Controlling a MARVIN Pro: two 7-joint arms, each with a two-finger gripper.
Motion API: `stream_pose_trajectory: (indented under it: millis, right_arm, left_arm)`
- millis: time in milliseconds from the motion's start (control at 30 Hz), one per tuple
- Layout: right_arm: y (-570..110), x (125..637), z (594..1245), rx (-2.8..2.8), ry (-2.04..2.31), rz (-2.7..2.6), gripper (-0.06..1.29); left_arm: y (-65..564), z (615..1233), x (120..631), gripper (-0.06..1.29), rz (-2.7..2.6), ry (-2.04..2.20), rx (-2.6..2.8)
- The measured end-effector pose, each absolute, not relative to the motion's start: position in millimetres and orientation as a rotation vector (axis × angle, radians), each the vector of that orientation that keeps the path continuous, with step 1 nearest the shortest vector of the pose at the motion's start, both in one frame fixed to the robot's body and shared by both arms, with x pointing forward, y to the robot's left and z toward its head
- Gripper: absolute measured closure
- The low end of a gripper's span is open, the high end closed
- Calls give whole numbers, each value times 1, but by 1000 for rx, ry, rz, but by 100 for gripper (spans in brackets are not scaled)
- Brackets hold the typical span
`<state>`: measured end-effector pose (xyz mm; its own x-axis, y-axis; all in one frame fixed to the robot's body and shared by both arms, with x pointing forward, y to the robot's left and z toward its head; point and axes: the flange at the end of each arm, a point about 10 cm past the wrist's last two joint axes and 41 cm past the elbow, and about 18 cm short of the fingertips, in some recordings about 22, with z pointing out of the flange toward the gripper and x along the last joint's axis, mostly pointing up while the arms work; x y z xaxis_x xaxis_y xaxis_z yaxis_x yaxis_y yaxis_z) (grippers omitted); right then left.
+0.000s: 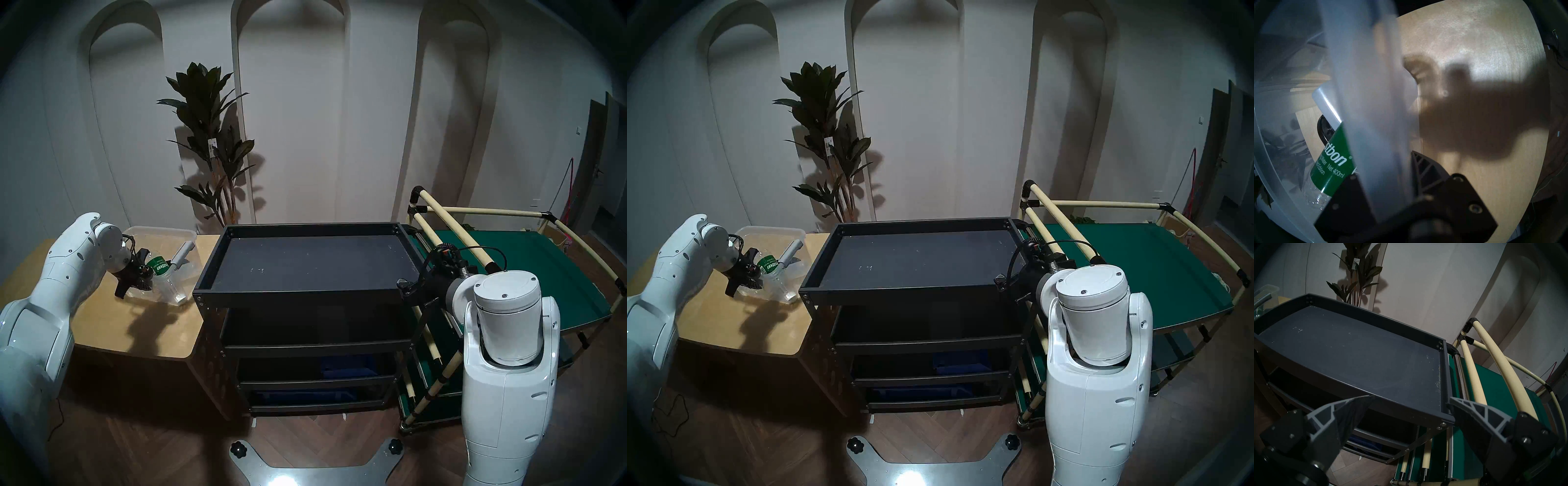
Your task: Put the storage box onto the shelf
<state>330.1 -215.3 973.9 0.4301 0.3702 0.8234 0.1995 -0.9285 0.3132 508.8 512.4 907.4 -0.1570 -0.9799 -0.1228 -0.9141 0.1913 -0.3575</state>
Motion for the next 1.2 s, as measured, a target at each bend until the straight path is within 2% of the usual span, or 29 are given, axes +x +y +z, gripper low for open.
stream_pose_trajectory:
  millis: [1200]
  right_arm:
    - [-215,330,976,2507,504,1518,-2]
  left_arm:
    - [496,1001,531,105,-228,2101,-1850]
